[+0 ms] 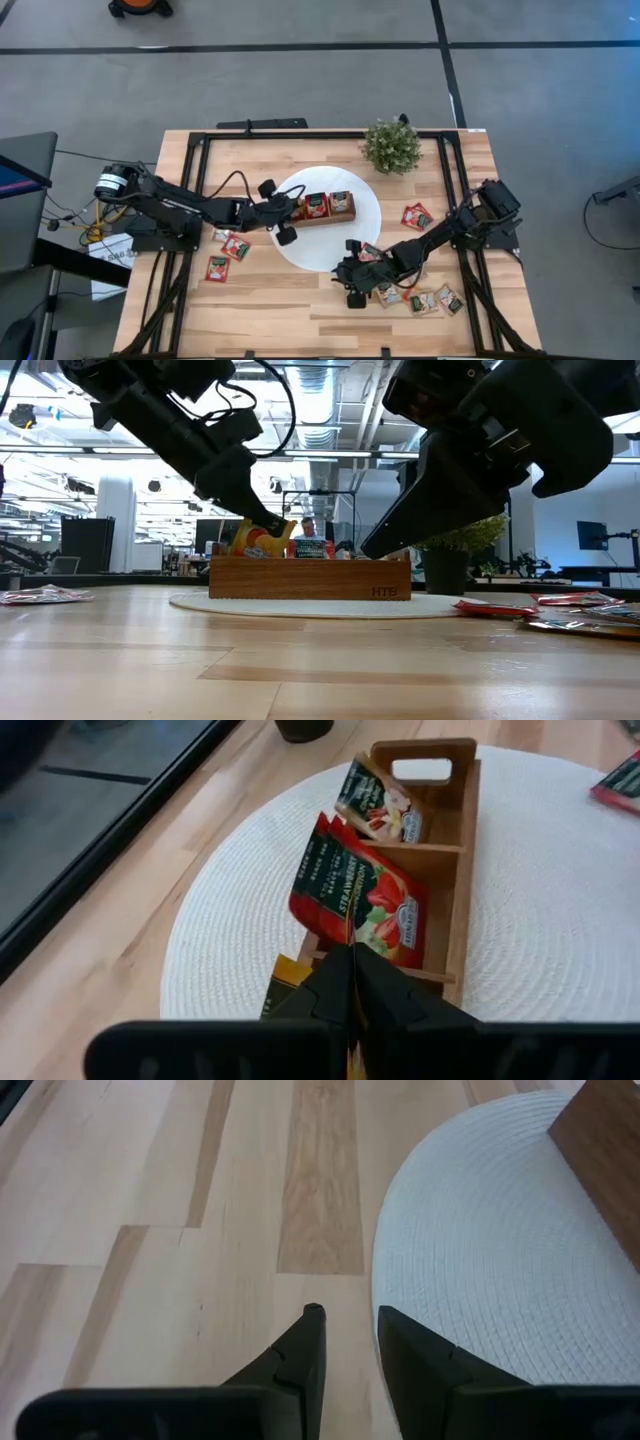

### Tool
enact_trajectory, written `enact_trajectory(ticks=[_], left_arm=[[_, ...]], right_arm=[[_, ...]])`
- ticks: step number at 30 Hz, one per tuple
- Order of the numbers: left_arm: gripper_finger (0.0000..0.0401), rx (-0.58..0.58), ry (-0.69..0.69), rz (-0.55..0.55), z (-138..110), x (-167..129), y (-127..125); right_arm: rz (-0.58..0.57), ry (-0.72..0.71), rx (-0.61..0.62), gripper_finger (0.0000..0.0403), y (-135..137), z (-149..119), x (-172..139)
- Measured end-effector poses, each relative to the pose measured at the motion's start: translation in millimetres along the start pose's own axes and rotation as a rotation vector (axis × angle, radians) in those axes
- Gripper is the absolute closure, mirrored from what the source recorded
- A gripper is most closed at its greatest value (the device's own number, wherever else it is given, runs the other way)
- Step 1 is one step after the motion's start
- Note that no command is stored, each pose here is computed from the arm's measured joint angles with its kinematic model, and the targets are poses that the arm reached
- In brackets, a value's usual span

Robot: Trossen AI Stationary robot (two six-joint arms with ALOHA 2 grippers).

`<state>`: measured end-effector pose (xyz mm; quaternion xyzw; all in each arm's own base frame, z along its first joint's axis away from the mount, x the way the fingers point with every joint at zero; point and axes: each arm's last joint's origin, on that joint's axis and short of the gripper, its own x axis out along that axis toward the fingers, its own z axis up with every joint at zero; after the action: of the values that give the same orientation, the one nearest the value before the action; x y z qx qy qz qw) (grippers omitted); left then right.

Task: Pick & Place Tea
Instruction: Put the orange tea bag into the left section of the wooden organizer, then put the brown tea bag into the right section of the wooden organizer

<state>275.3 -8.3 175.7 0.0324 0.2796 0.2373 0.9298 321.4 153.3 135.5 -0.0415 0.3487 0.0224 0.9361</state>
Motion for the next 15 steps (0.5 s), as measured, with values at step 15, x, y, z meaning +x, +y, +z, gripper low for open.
enact_trajectory(ticks=[15], left_arm=[[0.0273, 0.177, 0.067, 0.221, -10, -4, 4]], right_arm=[[-0.002, 0.001, 0.001, 0.0316, -1, 0, 0]])
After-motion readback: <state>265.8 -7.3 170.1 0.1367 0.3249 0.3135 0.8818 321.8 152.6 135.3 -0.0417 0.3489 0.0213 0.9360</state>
